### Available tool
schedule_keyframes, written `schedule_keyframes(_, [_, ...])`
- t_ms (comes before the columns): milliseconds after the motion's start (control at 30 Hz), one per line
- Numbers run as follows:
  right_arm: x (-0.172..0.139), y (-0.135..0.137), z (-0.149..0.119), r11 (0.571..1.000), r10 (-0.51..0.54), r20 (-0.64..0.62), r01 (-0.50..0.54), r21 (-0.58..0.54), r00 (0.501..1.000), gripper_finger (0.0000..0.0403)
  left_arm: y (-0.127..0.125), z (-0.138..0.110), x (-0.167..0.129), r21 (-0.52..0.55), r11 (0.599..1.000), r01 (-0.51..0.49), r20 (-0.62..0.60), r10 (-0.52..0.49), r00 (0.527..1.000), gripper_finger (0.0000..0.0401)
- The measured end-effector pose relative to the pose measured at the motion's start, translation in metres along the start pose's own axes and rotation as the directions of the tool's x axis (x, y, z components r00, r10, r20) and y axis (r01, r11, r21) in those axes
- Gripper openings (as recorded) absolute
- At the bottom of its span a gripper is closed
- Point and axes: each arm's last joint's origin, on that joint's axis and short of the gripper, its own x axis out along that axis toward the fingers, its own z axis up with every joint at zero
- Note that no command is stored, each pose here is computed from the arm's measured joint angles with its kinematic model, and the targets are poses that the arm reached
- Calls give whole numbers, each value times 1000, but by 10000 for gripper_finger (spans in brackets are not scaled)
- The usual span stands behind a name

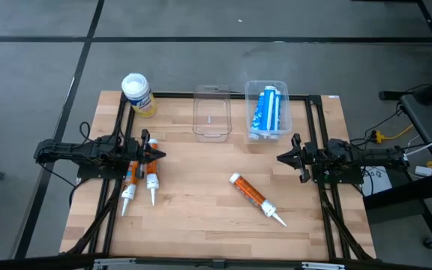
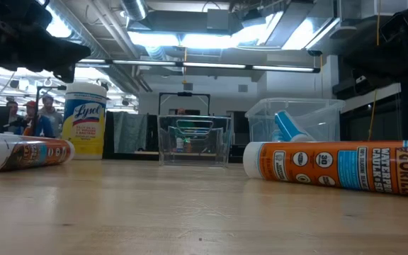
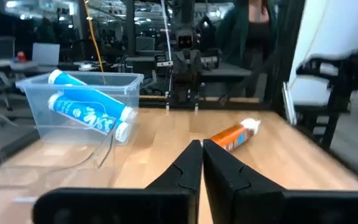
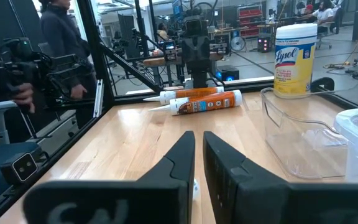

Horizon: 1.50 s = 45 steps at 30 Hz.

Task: Pick & place silicon tubes, Sealant and Lysol wipes
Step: Put the middle orange sealant into the left transparent bin

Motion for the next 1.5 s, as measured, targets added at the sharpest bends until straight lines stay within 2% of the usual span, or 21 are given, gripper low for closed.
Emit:
schedule_keyframes(200, [0,0,0,1000,0,0,0,-1,1000,35,0,14,-1,-187,982,21,148,7,989,12])
schedule_keyframes(400, [0,0,0,1000,0,0,0,0,1000,35,-1,33,-6,-282,952,119,340,-17,940,9])
schedule_keyframes(600, [0,0,0,1000,0,0,0,1,1000,35,-2,50,-10,-378,908,179,393,-17,919,35])
schedule_keyframes(867, [0,0,0,1000,0,0,0,-1,1000,35,-3,78,-4,-411,900,146,370,19,929,132])
schedule_keyframes(1167, [0,0,0,1000,0,0,0,-1,1000,35,-7,123,28,-328,943,65,291,36,956,236])
schedule_keyframes(1333, [0,0,0,1000,0,0,0,-1,1000,35,-11,147,52,-272,960,74,209,-17,978,269])
schedule_keyframes(1500, [0,0,0,1000,0,0,0,-1,1000,35,-15,166,76,-198,977,74,68,-62,996,278])
